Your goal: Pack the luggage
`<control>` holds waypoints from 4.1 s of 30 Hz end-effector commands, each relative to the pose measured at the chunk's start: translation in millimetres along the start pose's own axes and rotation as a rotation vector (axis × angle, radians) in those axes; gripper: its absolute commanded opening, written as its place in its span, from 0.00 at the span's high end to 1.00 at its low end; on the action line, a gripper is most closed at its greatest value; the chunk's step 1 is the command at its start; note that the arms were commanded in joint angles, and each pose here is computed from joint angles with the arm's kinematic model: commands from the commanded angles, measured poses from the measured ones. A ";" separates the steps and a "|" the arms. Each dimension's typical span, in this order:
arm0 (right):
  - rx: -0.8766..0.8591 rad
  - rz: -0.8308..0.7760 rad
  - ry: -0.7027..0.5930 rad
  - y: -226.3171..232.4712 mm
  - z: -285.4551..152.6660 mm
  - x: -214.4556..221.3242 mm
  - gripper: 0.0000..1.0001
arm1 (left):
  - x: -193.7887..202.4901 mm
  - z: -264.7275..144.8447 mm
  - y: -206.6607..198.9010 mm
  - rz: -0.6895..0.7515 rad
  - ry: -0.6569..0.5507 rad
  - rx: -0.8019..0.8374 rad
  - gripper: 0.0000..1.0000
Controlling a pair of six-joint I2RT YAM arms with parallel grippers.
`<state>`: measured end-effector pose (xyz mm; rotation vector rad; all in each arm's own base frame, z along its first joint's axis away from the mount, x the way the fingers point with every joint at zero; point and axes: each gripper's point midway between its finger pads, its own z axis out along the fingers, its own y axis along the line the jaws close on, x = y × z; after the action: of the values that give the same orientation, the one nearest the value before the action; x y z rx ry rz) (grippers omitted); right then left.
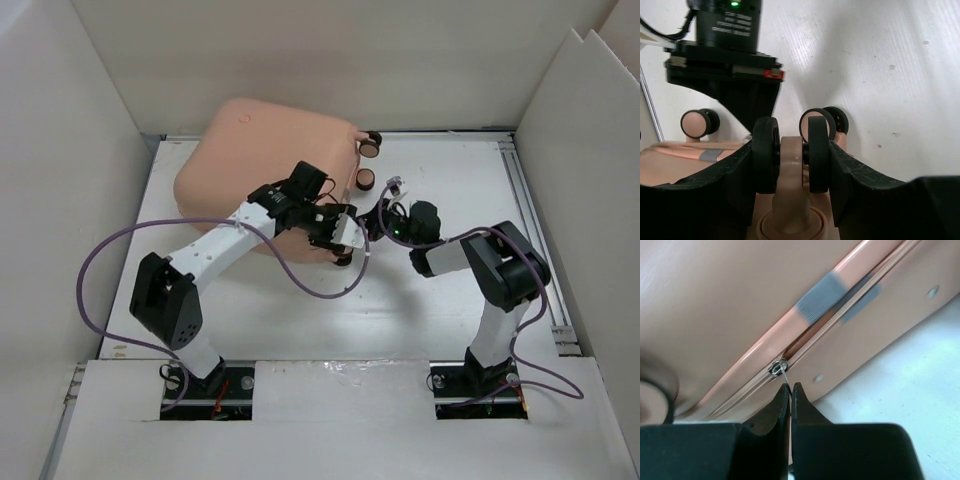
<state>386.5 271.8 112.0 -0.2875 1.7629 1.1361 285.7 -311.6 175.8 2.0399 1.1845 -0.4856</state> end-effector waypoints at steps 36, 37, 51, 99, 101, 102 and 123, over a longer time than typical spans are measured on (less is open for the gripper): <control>0.371 -0.394 -0.263 -160.7 -26.9 -212.6 1.00 | 25.6 -81.1 -144.6 -0.514 0.181 0.066 0.20; 0.358 -0.411 -0.261 -154.3 -20.6 -215.5 1.00 | 23.2 -90.6 -108.6 -0.511 0.156 -0.096 0.20; 0.102 -0.341 -0.108 -106.6 78.6 -153.2 0.82 | 187.8 -238.3 -67.8 -1.666 0.247 -0.899 0.57; 0.410 -0.225 -0.045 16.2 -100.9 1.4 0.31 | 61.1 -199.7 -82.0 -1.153 0.135 -0.615 0.00; 0.432 -0.221 -0.066 17.2 -101.5 -1.8 0.31 | 68.0 -203.9 -78.6 -1.182 0.176 -0.680 0.00; 0.427 -0.225 -0.063 20.9 -99.9 0.5 0.31 | 68.0 -203.3 -78.8 -1.175 0.188 -0.682 0.00; 0.379 -0.257 -0.105 50.7 -61.1 12.7 0.34 | 110.4 -174.5 -87.6 -1.173 0.423 -0.723 0.00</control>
<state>291.0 247.8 99.1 -0.3106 1.8685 0.5998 254.2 -90.3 179.8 0.7260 2.3928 -0.0974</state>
